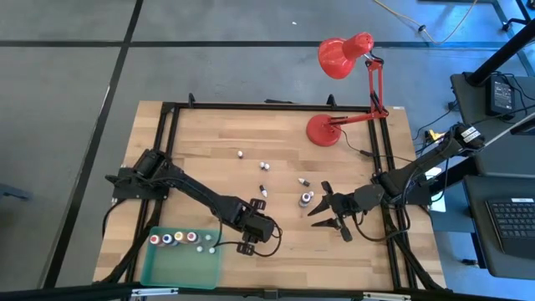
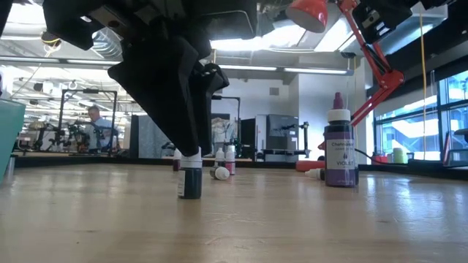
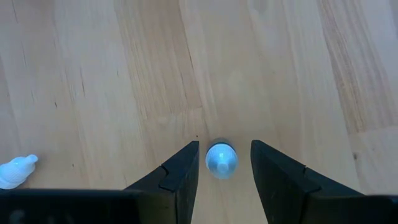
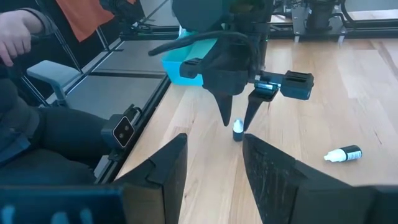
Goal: Pick & Place food coloring
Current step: Put the black food coloring into the blue bin
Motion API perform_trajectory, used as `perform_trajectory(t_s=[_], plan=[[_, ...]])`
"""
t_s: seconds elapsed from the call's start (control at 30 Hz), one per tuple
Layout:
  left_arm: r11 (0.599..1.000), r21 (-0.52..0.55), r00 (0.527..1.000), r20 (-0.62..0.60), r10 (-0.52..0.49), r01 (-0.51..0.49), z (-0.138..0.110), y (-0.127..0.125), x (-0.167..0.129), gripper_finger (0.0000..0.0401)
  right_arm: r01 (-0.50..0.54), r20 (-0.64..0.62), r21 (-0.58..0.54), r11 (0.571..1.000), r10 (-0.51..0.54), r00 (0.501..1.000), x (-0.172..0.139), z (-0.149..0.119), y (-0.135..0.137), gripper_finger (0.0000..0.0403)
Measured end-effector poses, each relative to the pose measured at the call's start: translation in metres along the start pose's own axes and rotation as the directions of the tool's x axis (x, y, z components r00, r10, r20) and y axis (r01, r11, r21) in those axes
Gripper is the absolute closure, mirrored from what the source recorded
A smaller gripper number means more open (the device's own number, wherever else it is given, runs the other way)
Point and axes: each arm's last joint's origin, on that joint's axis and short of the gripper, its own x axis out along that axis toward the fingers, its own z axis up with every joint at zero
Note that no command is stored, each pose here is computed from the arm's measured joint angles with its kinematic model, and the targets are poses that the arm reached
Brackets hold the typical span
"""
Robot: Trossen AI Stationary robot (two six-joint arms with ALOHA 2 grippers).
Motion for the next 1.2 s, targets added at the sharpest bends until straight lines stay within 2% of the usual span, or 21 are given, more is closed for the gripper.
perform_trajectory(t_s=[0.7,0.83,1.07,1.2], plan=[[1.0,-0.013,1.0,-0.029,-0.004,0.003,-0.0027,-0.0004,0.0047,0.0262,0.001,-0.003,-0.001,1.0,-0.001,1.0,0.0,-0.0003,-0.0001,0.0246],[1.0,-0.013,1.0,-0.029,-0.007,0.006,-0.0027,-0.0005,0.0047,0.0281,0.0,-0.003,-0.001,1.0,0.0,1.0,0.0,-0.0003,0.0,0.0246],[1.0,-0.013,1.0,-0.028,-0.009,0.009,-0.0026,-0.0006,0.0044,0.0339,0.0,-0.003,-0.001,1.0,0.0,1.0,0.0,-0.0003,0.0,0.0246],[1.0,-0.012,0.999,-0.035,-0.012,0.012,-0.0032,-0.0006,0.0019,0.035,0.0,-0.003,-0.004,1.0,0.0,1.0,0.0,-0.0003,0.0,0.0246]])
